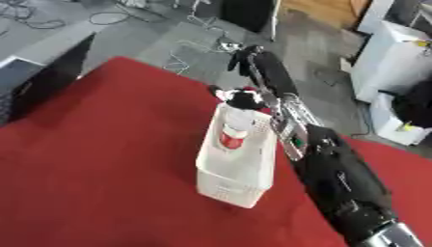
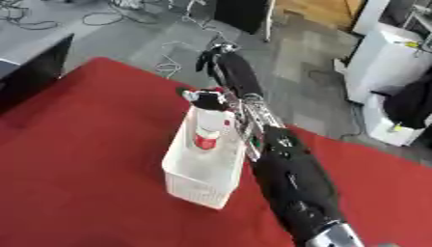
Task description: Pick up objects on the table and place them in the box.
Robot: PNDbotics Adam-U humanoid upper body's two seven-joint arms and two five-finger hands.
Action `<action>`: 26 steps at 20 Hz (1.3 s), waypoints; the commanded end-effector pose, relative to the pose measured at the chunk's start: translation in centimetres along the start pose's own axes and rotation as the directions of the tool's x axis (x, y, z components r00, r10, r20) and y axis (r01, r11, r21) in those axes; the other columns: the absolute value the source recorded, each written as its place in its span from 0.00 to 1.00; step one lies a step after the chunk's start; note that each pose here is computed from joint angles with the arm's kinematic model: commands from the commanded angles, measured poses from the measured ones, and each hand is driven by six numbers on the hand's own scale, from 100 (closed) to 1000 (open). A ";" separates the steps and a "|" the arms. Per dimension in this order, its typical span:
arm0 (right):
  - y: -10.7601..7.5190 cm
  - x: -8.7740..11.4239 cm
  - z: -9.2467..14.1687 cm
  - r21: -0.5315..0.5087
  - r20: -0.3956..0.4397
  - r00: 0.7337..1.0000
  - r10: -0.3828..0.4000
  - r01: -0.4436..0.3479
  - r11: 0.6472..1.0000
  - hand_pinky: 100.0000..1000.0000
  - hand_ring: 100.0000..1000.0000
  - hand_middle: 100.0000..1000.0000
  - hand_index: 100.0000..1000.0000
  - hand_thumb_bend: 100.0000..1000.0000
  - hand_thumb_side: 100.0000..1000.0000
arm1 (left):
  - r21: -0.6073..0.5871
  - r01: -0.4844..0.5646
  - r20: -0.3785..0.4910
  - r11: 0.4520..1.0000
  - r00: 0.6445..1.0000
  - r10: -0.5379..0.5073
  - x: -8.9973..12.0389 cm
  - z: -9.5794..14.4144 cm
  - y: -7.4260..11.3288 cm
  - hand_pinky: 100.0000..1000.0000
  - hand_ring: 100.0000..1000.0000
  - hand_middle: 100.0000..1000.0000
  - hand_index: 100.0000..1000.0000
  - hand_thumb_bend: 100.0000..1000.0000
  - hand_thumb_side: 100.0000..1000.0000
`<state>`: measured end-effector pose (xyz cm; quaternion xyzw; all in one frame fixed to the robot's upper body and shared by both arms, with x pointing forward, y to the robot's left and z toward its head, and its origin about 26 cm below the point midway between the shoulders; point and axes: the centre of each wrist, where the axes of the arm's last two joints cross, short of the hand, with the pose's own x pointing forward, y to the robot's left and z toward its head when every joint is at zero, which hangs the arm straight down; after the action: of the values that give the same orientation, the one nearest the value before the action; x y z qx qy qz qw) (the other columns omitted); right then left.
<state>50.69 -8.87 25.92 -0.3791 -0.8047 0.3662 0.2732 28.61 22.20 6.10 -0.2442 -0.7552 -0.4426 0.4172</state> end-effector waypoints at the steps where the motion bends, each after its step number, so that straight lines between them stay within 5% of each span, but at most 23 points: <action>1: -2.9 -0.2 -1.4 -0.062 0.038 0.999 0.033 -0.031 0.998 0.36 0.39 0.32 0.51 0.57 0.32 | -0.095 0.106 0.082 0.990 0.992 -0.098 0.6 0.1 0.4 0.74 0.81 0.65 0.98 0.02 0.78; 10: -3.4 -1.2 -0.7 -0.028 0.072 0.997 0.012 -0.010 1.000 0.35 0.39 0.32 0.51 0.62 0.30 | -0.083 0.113 0.096 0.990 0.990 -0.105 0.8 0.6 0.3 0.73 0.81 0.65 0.98 0.00 0.76; 20: -3.3 -4.7 1.8 0.028 0.035 0.999 0.041 -0.042 0.999 0.36 0.41 0.34 0.56 0.66 0.29 | -0.067 0.107 0.121 0.992 0.988 -0.098 0.9 1.1 -0.5 0.74 0.81 0.65 0.98 0.00 0.75; 23: -4.0 -6.0 2.9 0.062 0.046 0.997 0.057 -0.060 0.996 0.46 0.50 0.46 0.66 0.75 0.52 | -0.061 0.111 0.125 0.992 0.987 -0.102 0.8 1.1 -0.7 0.74 0.81 0.65 0.98 0.00 0.76; 24: -4.4 -6.3 3.2 0.070 0.057 0.997 0.061 -0.065 0.995 0.44 0.48 0.44 0.65 0.74 0.48 | -0.059 0.113 0.126 0.992 0.986 -0.105 0.8 1.2 -0.8 0.74 0.81 0.65 0.98 0.00 0.76; 25: -4.6 -6.7 3.7 0.086 0.068 0.995 0.067 -0.073 0.994 0.54 0.60 0.57 0.75 0.85 0.64 | -0.058 0.116 0.128 0.992 0.986 -0.108 0.8 1.1 -0.8 0.74 0.81 0.65 0.98 0.00 0.76; 26: -4.9 -7.0 4.2 0.103 0.081 0.994 0.071 -0.079 0.992 0.56 0.62 0.60 0.77 0.87 0.66 | -0.057 0.120 0.130 0.991 0.985 -0.112 0.8 1.1 -0.9 0.74 0.81 0.65 0.98 0.00 0.76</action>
<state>49.97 -17.19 24.10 -0.3679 -0.7774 0.4324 0.2706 27.13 22.86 5.47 -0.2372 -0.7718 -0.4164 0.4180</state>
